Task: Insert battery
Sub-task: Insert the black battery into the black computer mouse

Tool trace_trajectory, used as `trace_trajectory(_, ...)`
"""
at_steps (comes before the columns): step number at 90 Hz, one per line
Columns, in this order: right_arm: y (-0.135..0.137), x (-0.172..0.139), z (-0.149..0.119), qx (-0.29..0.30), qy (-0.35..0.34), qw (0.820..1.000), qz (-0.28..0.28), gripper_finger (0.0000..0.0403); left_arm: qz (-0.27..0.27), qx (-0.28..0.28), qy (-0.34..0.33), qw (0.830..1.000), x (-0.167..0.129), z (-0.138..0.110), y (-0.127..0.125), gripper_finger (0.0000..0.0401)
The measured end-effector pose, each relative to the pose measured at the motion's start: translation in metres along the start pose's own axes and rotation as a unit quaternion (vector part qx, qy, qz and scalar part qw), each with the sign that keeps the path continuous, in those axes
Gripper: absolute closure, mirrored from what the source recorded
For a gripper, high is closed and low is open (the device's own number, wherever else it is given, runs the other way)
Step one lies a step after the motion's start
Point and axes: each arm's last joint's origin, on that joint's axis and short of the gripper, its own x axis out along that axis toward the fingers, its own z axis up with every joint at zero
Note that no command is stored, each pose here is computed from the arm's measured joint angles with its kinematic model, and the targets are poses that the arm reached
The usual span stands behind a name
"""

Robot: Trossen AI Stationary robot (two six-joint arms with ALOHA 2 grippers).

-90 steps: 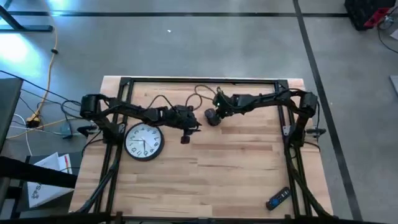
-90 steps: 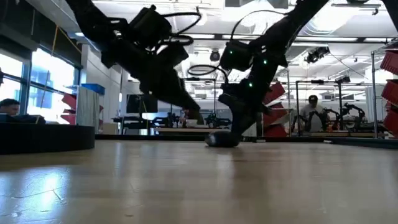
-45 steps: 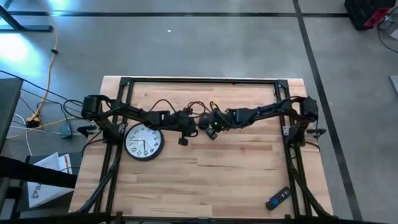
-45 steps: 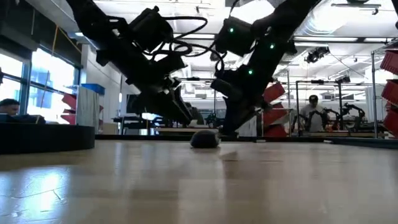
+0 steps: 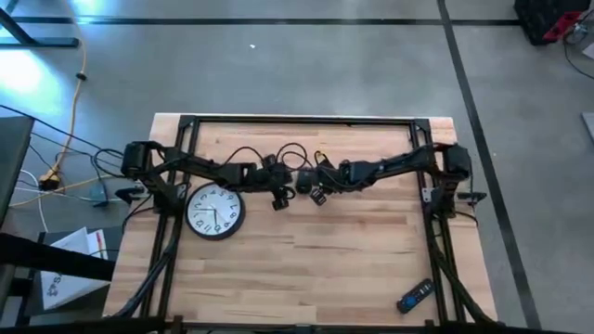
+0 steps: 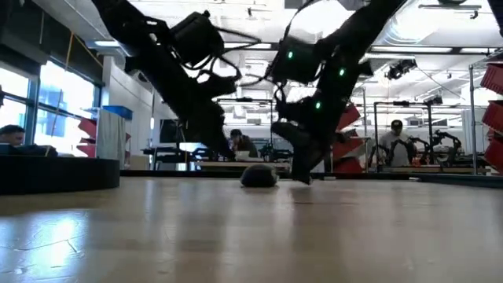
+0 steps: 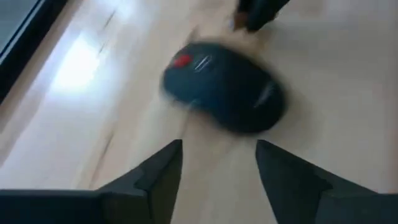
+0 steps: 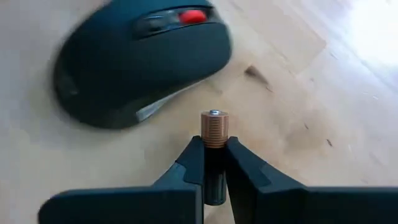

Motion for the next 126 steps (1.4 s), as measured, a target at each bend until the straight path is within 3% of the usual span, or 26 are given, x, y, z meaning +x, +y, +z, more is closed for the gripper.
trace_trajectory(7,-0.002,0.010,0.005,0.001,-0.013,1.000,0.000,0.0391,-0.006,0.008,0.010,1.000,0.000,-0.003,-0.001,0.0188)
trace_trajectory(22,-0.005,0.017,0.014,0.003,-0.040,0.999,0.024,0.0391,0.000,0.097,0.035,0.995,0.000,-0.009,-0.003,0.0181)
trace_trajectory(54,0.004,0.016,0.023,-0.019,-0.060,0.988,0.139,0.0396,0.031,0.197,0.040,0.979,0.020,-0.013,0.000,0.0181)
trace_trajectory(86,0.006,0.014,0.017,-0.022,-0.040,0.992,0.120,0.0402,0.038,0.290,0.052,0.955,0.021,-0.013,-0.007,0.0181)
trace_trajectory(102,0.013,0.011,0.011,-0.062,-0.038,0.991,0.114,0.0402,0.030,0.326,0.056,0.943,0.017,0.000,-0.010,0.0181)
trace_trajectory(126,0.027,0.006,-0.003,-0.114,-0.046,0.990,0.076,0.0357,-0.005,0.386,0.048,0.921,0.016,0.009,-0.006,0.0181)
